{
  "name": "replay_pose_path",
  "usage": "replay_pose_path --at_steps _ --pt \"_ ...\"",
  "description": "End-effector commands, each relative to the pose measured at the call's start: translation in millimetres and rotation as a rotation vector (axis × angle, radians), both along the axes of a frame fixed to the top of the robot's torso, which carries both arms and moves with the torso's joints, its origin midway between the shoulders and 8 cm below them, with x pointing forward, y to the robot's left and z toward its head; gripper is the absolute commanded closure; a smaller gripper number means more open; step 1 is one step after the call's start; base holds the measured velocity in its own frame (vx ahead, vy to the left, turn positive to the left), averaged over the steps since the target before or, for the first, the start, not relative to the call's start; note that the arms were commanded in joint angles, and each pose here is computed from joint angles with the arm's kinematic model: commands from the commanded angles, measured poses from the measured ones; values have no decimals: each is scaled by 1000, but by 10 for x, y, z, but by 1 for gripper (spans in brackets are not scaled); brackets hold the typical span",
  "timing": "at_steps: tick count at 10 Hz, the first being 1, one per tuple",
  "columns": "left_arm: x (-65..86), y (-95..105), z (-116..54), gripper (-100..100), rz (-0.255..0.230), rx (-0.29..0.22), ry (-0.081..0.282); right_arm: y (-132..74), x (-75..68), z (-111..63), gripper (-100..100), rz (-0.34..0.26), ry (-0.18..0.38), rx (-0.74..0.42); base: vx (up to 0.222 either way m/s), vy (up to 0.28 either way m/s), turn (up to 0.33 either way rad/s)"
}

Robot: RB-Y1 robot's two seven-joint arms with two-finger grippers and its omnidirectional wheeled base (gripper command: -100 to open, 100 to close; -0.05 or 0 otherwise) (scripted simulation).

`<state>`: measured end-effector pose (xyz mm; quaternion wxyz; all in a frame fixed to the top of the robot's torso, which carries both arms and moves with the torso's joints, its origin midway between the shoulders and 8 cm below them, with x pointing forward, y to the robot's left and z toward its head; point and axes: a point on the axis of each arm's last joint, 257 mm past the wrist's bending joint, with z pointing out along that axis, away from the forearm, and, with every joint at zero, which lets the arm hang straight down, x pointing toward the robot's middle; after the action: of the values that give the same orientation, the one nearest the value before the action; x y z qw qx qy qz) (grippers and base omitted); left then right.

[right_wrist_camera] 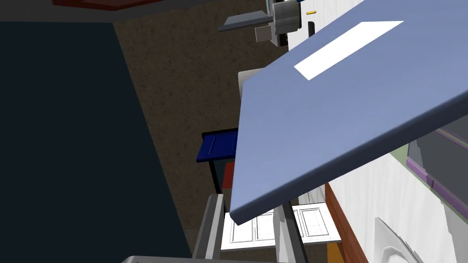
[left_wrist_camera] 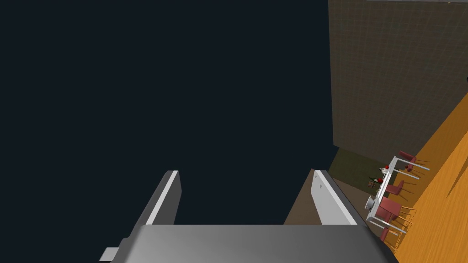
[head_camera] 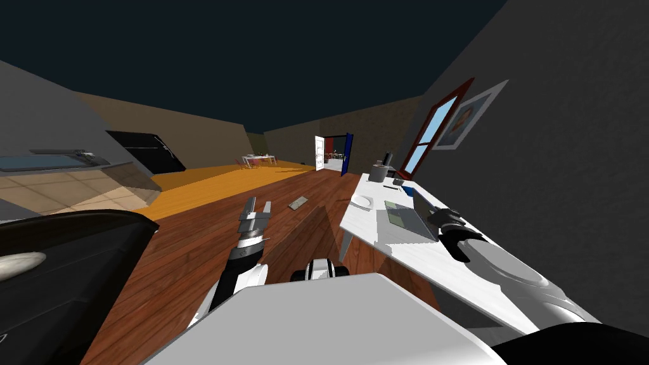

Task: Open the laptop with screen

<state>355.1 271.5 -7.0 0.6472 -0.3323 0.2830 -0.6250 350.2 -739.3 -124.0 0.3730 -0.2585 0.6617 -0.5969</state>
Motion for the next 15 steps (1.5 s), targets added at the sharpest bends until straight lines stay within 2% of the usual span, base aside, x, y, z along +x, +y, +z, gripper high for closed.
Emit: replay_pose_path --at_steps 1,2,10,11,13,15 --pt "0 0 0 0 0 0 0 53 -56 -150 100 -21 56 -65 12 7 124" --pt "0 0 0 0 0 0 0 53 -56 -149 100 -20 58 -69 9 3 75" --pt "0 0 0 0 0 0 0 314 -305 -644 100 -91 267 -323 10 -9 73" --pt "0 0 0 0 0 0 0 132 -341 -550 -100 -93 257 -295 -5 34 94" --pt "0 0 0 0 0 0 0 -87 -416 -407 -100 -106 261 -291 -13 77 52" --pt "0 0 0 0 0 0 0 -157 -439 -354 -100 -111 261 -290 -19 68 34"
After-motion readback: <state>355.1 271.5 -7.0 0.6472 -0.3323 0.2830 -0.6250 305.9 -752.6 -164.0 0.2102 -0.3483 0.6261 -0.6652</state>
